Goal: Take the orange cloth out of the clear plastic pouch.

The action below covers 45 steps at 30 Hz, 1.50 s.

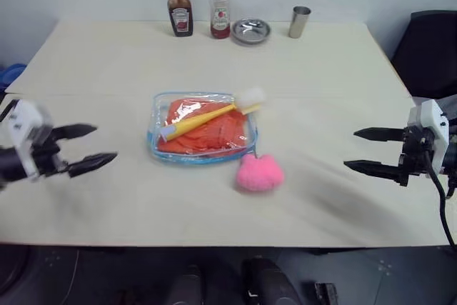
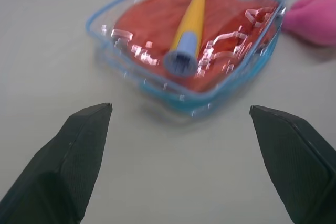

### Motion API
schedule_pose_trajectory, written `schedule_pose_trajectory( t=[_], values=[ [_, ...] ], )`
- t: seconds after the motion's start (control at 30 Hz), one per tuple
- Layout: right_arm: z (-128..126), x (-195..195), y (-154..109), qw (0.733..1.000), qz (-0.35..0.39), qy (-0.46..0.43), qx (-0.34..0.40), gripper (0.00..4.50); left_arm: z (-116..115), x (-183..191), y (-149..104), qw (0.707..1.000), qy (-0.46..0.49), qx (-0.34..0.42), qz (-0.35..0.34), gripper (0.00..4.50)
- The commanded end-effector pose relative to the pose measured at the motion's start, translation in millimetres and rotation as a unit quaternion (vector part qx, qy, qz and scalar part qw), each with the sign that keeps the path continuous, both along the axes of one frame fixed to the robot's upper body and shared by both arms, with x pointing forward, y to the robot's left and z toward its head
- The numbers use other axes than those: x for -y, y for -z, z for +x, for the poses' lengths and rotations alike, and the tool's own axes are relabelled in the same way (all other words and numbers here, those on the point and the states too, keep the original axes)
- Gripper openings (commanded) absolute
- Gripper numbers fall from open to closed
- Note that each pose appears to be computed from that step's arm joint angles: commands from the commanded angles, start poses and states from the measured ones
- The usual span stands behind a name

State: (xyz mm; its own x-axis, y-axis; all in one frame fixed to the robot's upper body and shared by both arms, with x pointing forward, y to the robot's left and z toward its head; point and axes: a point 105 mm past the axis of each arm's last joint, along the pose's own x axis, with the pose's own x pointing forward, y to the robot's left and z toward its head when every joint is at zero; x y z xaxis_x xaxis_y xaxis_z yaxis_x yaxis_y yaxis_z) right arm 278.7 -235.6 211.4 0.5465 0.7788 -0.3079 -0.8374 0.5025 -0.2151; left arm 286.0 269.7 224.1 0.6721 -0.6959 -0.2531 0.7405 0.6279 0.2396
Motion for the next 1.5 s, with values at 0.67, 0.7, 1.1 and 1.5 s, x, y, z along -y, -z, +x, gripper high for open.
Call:
schedule_pose_trajectory(
  t=[0.67,0.7,1.1,1.5],
  values=[
    [-23,-94,-13,0.995,0.042,-0.035,0.08,4.5,125,99,48,0.976,0.1,0.023,0.19,3.23],
    [-23,-94,-12,0.995,0.042,-0.034,0.079,4.5,125,98,49,0.976,0.102,0.024,0.19,2.93],
    [-21,-112,-3,0.994,0.032,-0.087,0.062,4.5,119,65,13,0.999,-0.011,0.042,0.016,1.4],
    [-8,-132,0,0.985,0.036,-0.163,0.049,4.5,37,-115,45,0.894,-0.445,0.045,0.008,1.4]
  ],
)
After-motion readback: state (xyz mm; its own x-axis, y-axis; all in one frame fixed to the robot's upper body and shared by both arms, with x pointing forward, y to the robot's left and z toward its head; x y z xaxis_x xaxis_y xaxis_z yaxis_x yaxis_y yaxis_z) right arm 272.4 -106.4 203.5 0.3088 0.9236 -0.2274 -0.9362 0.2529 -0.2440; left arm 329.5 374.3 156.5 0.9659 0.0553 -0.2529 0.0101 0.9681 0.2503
